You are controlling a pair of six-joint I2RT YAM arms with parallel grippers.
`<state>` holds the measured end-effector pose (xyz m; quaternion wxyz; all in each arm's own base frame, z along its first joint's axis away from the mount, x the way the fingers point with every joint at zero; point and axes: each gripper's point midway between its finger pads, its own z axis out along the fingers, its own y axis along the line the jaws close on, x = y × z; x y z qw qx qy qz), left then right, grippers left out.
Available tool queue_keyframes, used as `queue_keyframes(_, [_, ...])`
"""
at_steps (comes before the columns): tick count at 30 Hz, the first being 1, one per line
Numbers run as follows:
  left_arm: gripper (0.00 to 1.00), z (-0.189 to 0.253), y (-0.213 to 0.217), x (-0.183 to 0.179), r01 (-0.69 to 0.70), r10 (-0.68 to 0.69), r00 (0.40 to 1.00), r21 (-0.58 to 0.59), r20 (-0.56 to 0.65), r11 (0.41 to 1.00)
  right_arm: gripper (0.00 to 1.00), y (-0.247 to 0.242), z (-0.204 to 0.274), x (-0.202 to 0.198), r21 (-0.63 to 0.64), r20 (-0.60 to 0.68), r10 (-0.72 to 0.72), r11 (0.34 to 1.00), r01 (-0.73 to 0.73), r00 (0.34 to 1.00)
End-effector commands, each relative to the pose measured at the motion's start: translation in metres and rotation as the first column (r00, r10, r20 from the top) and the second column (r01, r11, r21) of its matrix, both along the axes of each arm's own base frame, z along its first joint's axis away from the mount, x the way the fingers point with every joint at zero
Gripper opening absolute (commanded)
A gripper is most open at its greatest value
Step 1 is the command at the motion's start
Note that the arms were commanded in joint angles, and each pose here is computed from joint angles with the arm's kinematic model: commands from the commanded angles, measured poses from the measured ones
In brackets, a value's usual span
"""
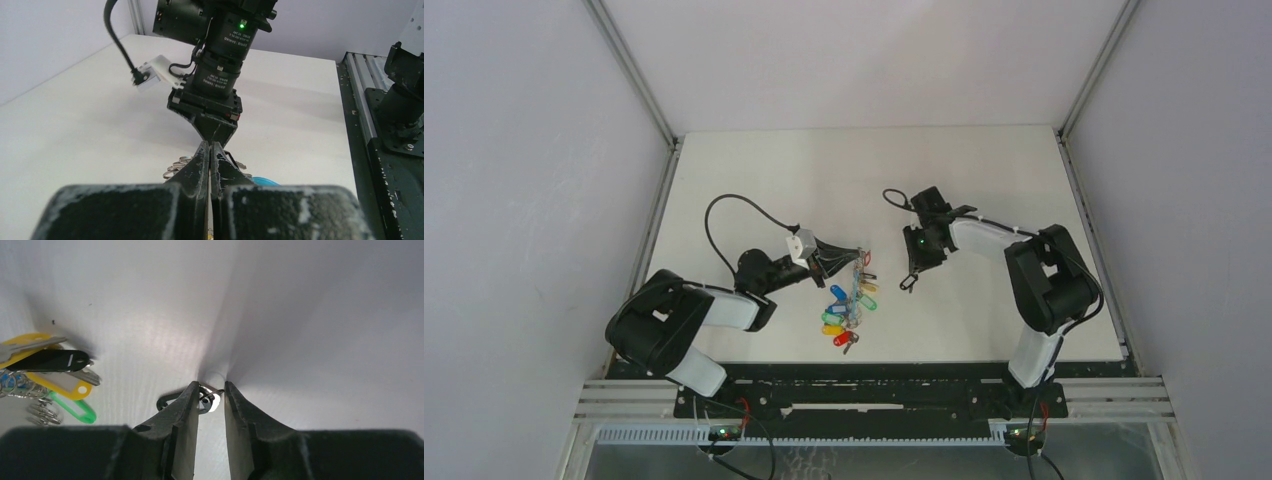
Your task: Put the keys on the keyring
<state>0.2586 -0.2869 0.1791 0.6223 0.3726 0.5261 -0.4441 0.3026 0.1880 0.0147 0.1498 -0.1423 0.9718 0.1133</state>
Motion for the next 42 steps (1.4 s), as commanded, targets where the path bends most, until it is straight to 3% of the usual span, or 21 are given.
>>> queue_keyframes(1, [0.00, 0.019, 0.004, -0.006, 0.008, -0.005, 0.996, -0.037, 0.086, 0.999, 0.26, -0.014, 0.013, 0.002, 0.106, -0.035, -0.211, 0.971, 0.213, 0.977])
queue_keyframes(7, [0.00, 0.019, 0.003, -0.006, 0.012, -0.009, 0.997, -0.037, 0.082, 0.999, 0.25, -0.027, 0.014, -0.001, 0.275, -0.100, -0.361, 0.885, 0.375, 0.927])
queue_keyframes(15, [0.00, 0.020, 0.003, -0.007, 0.017, -0.014, 0.997, -0.039, 0.079, 0.999, 0.23, -0.029, 0.016, -0.004, 0.486, -0.203, -0.451, 0.724, 0.490, 0.869])
queue_keyframes(23, [0.00, 0.021, 0.003, -0.008, 0.021, -0.018, 0.996, -0.039, 0.083, 0.999, 0.23, -0.042, 0.021, 0.002, 0.502, -0.154, -0.499, 0.704, 0.503, 0.853])
queue_keyframes(26, [0.00, 0.020, 0.002, -0.008, 0.028, -0.025, 0.996, -0.036, 0.081, 0.999, 0.33, -0.042, 0.047, 0.008, 0.527, 0.021, -0.440, 0.768, 0.364, 0.898])
queue_keyframes(30, [0.00, 0.019, 0.002, -0.008, 0.029, -0.026, 0.996, -0.035, 0.080, 0.999, 0.38, -0.017, 0.101, 0.002, 0.547, 0.331, -0.214, 0.837, -0.002, 0.919])
queue_keyframes(34, [0.00, 0.019, 0.002, -0.008, 0.030, -0.027, 0.996, -0.035, 0.081, 0.999, 0.40, 0.014, 0.149, -0.012, 0.496, 0.615, -0.031, 0.792, -0.356, 0.788])
queue_keyframes(36, [0.00, 0.019, 0.002, -0.008, 0.030, -0.027, 0.996, -0.036, 0.082, 0.999, 0.41, 0.030, 0.162, -0.017, 0.455, 0.699, 0.030, 0.752, -0.477, 0.714])
queue_keyframes(42, [0.00, 0.021, 0.001, -0.009, 0.038, -0.035, 0.996, -0.036, 0.085, 0.999, 0.39, 0.074, 0.183, -0.039, 0.311, 0.863, 0.181, 0.548, -0.777, 0.473])
